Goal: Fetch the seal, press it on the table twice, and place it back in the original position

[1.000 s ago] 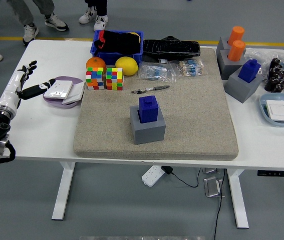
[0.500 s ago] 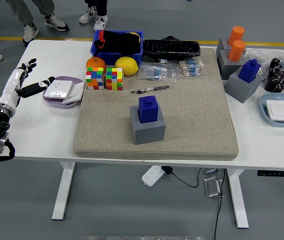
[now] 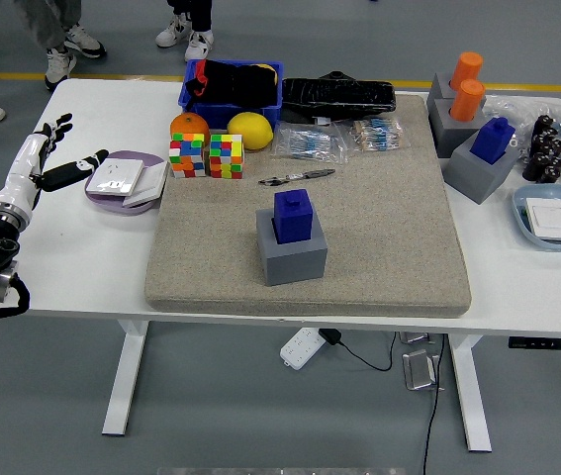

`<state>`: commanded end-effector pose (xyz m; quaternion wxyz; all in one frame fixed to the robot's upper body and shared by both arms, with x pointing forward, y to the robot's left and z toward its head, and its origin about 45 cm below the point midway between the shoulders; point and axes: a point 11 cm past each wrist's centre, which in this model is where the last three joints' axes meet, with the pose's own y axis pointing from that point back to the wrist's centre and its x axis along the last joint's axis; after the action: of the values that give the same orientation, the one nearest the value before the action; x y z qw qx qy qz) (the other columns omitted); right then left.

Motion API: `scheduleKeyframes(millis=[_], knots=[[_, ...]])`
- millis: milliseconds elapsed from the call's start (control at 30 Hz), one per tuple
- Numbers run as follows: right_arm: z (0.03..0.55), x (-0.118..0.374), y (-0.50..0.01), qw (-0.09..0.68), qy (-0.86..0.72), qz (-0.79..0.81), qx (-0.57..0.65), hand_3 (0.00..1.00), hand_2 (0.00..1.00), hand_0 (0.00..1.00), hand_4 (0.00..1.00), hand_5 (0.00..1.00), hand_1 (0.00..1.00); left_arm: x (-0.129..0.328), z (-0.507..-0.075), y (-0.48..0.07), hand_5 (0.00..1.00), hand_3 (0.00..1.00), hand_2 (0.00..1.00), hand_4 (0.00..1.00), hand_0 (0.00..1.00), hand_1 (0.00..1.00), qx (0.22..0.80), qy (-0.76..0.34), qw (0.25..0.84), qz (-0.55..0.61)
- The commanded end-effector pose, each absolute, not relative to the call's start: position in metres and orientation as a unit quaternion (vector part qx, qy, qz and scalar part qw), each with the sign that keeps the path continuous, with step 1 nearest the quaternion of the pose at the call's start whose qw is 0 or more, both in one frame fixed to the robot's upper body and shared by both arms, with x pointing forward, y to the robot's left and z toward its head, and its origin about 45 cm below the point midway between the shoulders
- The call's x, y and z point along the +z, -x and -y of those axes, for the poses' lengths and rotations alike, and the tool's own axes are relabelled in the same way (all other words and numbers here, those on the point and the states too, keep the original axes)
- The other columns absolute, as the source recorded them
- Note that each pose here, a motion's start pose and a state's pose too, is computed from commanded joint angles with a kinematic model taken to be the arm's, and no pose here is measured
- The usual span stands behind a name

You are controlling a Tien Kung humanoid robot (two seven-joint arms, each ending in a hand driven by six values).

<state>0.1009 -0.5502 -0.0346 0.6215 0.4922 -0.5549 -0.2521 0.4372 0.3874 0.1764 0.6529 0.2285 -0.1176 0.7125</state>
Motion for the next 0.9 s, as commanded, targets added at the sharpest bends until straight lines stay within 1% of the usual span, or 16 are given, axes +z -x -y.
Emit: scheduleKeyframes(millis=[900], knots=[[0.5504, -0.0345, -0.101, 0.621, -0.492, 0.555, -0.252, 0.652, 0.694, 0.785, 0.765, 0.55, 0.702, 0.1785, -0.3867, -0.4384, 0.273, 0.961, 0.962, 0.814, 0.998, 0.985, 0.711, -0.228, 0.654, 0.12]])
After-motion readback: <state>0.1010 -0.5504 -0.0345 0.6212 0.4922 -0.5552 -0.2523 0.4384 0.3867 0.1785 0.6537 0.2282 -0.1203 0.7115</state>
